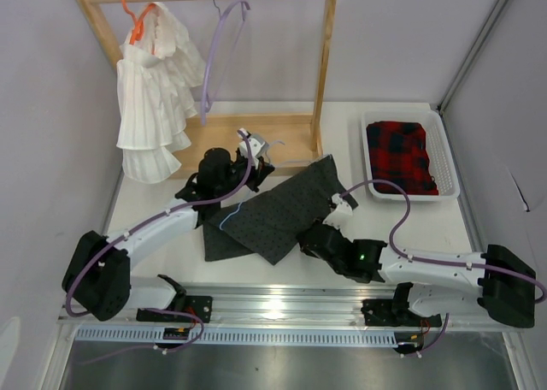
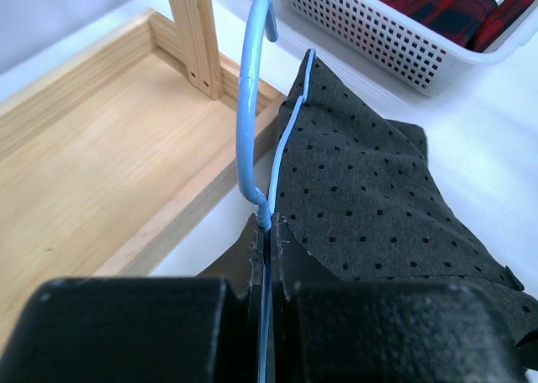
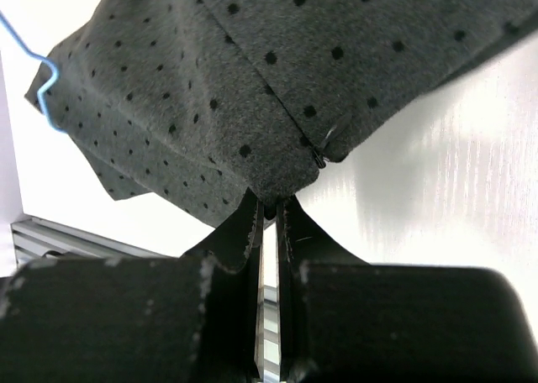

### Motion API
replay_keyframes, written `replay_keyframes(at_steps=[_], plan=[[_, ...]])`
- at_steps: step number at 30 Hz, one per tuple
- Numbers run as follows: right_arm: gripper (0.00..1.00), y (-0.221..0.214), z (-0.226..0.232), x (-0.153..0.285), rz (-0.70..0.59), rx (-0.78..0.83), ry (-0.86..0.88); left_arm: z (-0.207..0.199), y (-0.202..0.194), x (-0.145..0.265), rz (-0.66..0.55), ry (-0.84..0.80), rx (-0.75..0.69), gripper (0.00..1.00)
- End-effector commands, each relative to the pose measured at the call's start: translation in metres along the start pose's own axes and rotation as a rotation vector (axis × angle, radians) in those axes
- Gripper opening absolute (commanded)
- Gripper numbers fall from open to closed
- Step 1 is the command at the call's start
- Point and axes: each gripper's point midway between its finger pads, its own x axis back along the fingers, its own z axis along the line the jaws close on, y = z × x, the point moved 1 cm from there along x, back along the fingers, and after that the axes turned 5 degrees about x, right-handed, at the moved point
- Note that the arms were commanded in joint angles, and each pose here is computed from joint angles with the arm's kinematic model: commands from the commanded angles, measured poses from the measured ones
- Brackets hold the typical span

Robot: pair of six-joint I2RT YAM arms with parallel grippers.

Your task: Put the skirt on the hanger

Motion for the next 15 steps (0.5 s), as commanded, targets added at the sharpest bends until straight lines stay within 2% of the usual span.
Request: replay_keyframes(at_steps=[1, 8, 10, 15], plan=[[0.00, 0.004, -0.002, 0.001, -0.023, 0.019, -0.011, 0.010, 0.055, 0.015, -0.126, 0.048, -0.089, 0.00], [0.00, -0.015, 0.013, -0.011, 0.041, 0.065, 0.043, -0.016, 0.075, 0.032, -0.105, -0.071, -0.088, 0.00], [0.00, -0.011, 0.022, -0.010, 0.041, 0.089, 0.049, -0.016, 0.080, 0.040, -0.106, -0.054, -0.091, 0.00], [0.00, -0.001, 0.010, -0.002, 0.017, 0.095, 0.039, -0.014, 0.109, 0.067, -0.157, 0.008, -0.128, 0.00]])
